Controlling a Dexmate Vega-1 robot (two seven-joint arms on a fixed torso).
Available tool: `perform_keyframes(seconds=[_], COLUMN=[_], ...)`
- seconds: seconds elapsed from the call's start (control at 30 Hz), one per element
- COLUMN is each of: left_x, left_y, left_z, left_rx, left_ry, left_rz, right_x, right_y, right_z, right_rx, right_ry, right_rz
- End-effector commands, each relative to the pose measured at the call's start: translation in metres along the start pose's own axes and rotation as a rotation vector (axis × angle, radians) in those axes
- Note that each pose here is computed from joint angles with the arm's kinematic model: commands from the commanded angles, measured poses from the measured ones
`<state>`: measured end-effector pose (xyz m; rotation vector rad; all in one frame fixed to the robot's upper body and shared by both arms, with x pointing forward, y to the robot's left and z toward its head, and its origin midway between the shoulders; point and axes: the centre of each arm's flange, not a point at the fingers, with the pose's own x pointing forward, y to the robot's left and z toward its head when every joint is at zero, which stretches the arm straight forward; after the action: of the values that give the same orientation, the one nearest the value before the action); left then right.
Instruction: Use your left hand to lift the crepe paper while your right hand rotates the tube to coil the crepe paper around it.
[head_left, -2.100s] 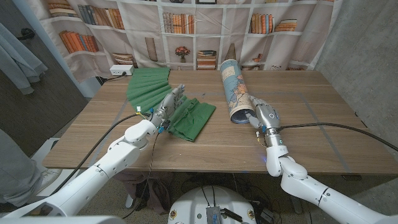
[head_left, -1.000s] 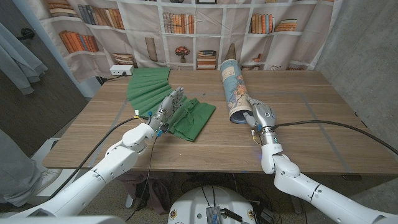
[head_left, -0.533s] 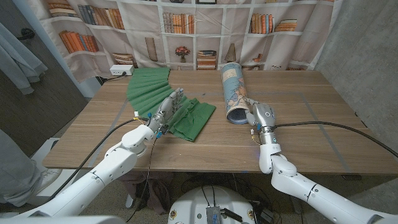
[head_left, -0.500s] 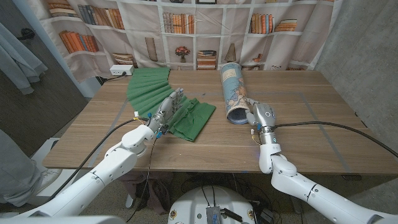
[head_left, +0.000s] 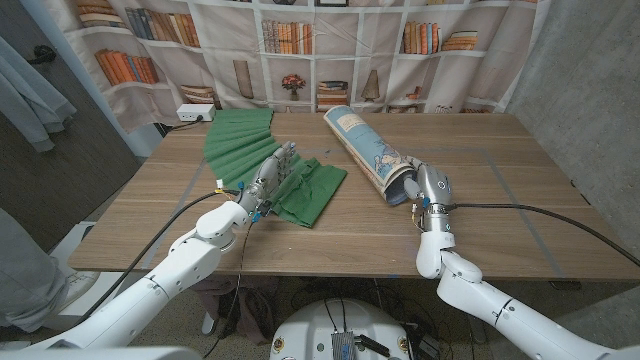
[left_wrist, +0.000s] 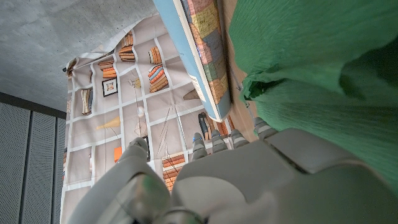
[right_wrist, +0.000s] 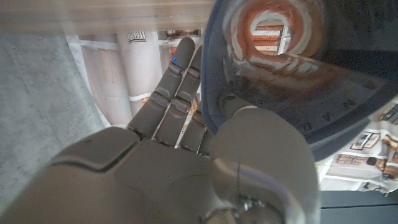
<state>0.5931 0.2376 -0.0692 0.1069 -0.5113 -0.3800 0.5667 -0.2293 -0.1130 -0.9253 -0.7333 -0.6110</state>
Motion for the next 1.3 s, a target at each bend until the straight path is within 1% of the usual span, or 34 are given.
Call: perform_keyframes(seconds=[0.03,0.23,0.27,0.3,0.5,0.6,0.67,0.8,0.97,1.13,1.3], left_x=[0.002,0.002,0.001,0.001,-0.001,-0.001,-0.001,-0.001,-0.001,-0.002,-0.002], left_y=[-0.005,-0.006,-0.006,-0.007,-0.008,-0.009,-0.009,-0.009,-0.010,-0.009,-0.009], left_z=[-0.001,-0.002,-0.002,-0.003,-0.005,-0.004,-0.004,0.001,0.007,0.013,0.014], left_rx=[-0.001,-0.004,-0.004,-0.005,-0.009,-0.015,-0.032,-0.015,0.010,0.093,0.103], left_ry=[0.004,0.006,0.006,0.007,0.008,0.002,-0.006,-0.016,-0.024,-0.015,-0.013], left_rz=[-0.010,-0.010,-0.010,-0.009,-0.009,-0.012,-0.012,-0.009,-0.010,0.000,0.006], right_x=[0.001,0.002,0.002,0.002,0.005,0.006,0.007,0.010,0.012,0.013,0.013], right_y=[-0.011,-0.017,-0.018,-0.020,-0.027,-0.029,-0.031,-0.038,-0.046,-0.053,-0.058], right_z=[-0.013,-0.012,-0.012,-0.011,-0.011,-0.012,-0.014,-0.015,-0.017,-0.016,-0.015], right_rx=[0.331,0.456,0.476,0.491,0.588,0.646,0.695,0.764,0.807,0.838,0.883], right_ry=[0.182,0.235,0.255,0.263,0.294,0.318,0.339,0.360,0.368,0.362,0.371], right_rz=[-0.003,0.025,0.028,0.032,0.070,0.089,0.100,0.116,0.125,0.140,0.161])
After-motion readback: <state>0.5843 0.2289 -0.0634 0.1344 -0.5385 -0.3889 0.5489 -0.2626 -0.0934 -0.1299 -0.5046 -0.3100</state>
